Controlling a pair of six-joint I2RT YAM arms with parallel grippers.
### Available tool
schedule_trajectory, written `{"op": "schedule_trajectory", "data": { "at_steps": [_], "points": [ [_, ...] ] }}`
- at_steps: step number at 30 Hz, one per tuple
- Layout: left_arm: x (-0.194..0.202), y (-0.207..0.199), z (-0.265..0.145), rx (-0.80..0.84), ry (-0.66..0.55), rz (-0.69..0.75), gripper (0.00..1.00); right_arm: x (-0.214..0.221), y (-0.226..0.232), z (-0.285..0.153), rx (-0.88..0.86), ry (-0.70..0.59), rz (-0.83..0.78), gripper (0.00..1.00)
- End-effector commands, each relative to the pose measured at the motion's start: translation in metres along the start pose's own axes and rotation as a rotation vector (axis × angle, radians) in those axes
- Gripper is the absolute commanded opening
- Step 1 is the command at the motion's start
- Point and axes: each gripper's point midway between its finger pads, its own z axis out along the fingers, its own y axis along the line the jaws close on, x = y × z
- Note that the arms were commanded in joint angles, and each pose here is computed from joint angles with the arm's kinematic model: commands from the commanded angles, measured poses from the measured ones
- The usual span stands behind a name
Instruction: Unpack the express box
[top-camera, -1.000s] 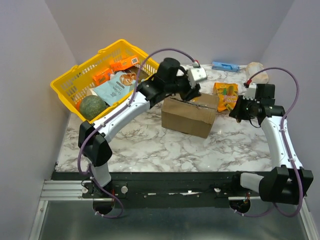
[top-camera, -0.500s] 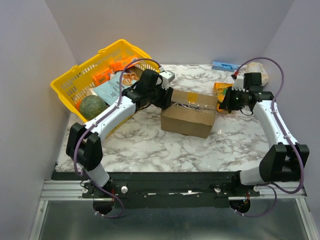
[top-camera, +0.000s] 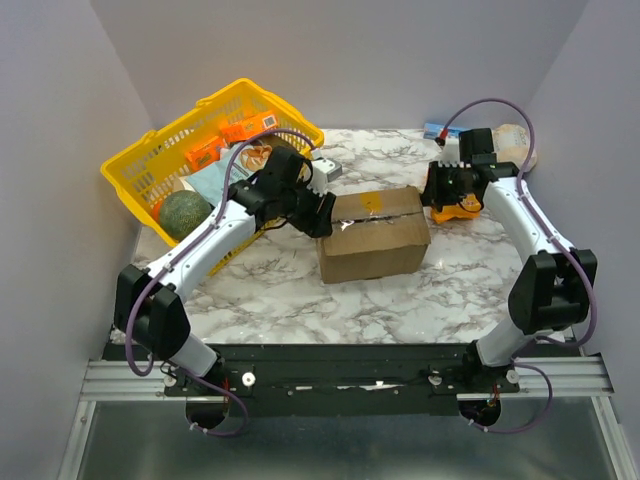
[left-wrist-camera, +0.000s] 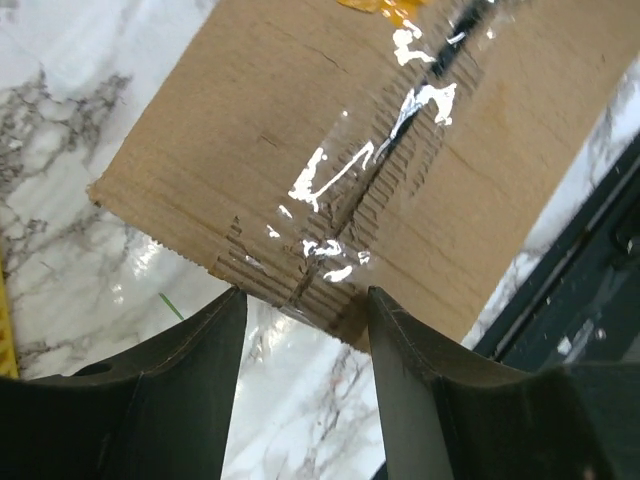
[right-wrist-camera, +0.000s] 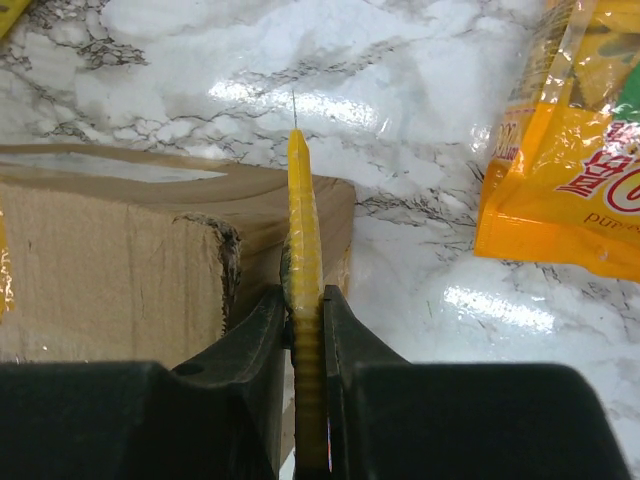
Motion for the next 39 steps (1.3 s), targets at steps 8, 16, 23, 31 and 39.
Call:
{"op": "schedule_trajectory", "data": {
  "at_steps": [8, 16, 23, 31, 39],
  "points": [
    [-0.068, -0.048, -0.055, 0.201, -0.105, 0.489, 0.58, -0.039, -0.019, -0.066, 0.081, -0.163, -0.188, 0.00],
    [-0.182, -0.102, -0.055, 0.273, -0.475, 0.794, 0.60, -0.046, 0.046, -0.136, -0.144, -0.383, -0.773, 0.00],
    [-0.193, -0.156, -0.028, 0.424, -0.525, 0.865, 0.62, -0.037, 0.090, -0.156, -0.275, -0.421, -0.972, 0.00],
    [-0.181, -0.166, -0.003, 0.424, -0.509, 0.884, 0.63, -0.026, 0.100, -0.158, -0.283, -0.409, -1.096, 0.01],
    [-0.173, -0.155, 0.016, 0.403, -0.455, 0.898, 0.58, -0.022, 0.110, -0.166, -0.296, -0.443, -1.151, 0.00]
  ]
}}
